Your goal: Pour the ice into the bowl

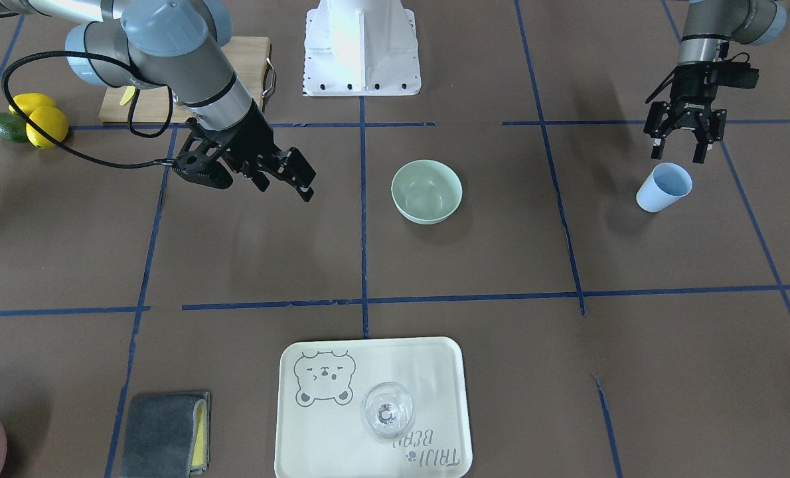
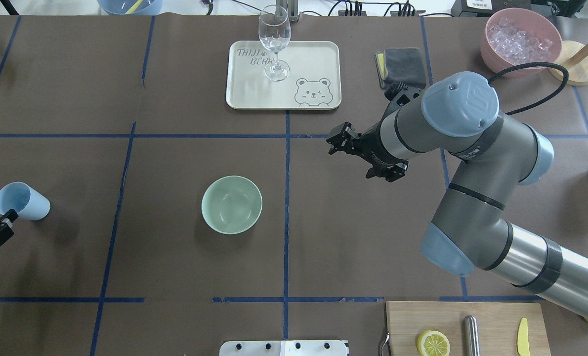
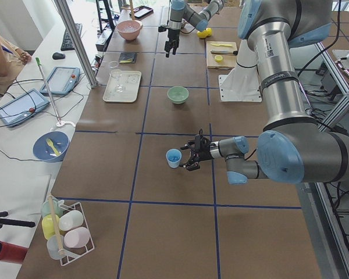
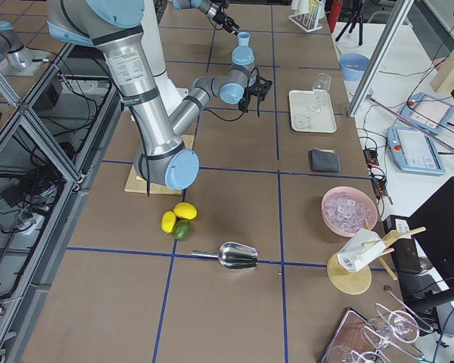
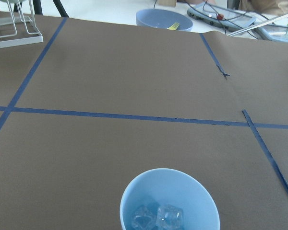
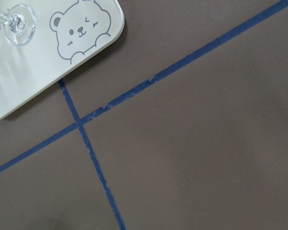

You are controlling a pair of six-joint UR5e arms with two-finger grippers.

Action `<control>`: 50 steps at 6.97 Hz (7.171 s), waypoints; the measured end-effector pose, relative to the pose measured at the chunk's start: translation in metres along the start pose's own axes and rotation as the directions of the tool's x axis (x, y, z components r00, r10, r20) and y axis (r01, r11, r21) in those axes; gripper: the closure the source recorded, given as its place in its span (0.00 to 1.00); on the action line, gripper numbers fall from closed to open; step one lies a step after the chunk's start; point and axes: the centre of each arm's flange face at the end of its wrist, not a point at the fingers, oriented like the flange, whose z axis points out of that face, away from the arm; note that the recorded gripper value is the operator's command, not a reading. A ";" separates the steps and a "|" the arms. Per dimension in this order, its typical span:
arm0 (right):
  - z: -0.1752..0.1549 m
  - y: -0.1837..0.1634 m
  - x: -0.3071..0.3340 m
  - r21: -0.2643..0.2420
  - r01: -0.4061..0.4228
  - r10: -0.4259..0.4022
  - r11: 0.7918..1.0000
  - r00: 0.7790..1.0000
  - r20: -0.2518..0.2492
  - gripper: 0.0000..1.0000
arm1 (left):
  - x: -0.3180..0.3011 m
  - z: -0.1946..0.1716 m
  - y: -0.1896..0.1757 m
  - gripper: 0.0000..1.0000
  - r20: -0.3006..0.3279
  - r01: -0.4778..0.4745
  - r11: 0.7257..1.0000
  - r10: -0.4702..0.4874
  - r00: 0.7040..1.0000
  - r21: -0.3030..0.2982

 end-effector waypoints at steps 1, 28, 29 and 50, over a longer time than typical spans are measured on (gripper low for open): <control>-0.002 0.000 0.000 0.000 0.001 -0.001 1.000 1.000 0.003 0.00 | 0.000 0.004 0.013 0.00 0.003 -0.019 0.999 0.019 1.000 0.033; -0.023 0.002 0.013 -0.006 -0.001 0.001 1.000 1.000 0.015 0.00 | 0.192 0.081 -0.002 1.00 -0.007 -0.288 0.897 0.308 0.951 0.335; -0.023 0.002 0.015 -0.013 -0.002 0.002 1.000 1.000 0.014 0.00 | 0.231 0.077 -0.006 1.00 -0.018 -0.335 0.874 0.364 0.931 0.353; -0.020 -0.003 0.028 -0.056 -0.018 0.017 0.998 1.000 -0.011 0.00 | 0.432 0.081 -0.022 1.00 0.119 -0.764 -0.616 0.758 -0.641 -0.193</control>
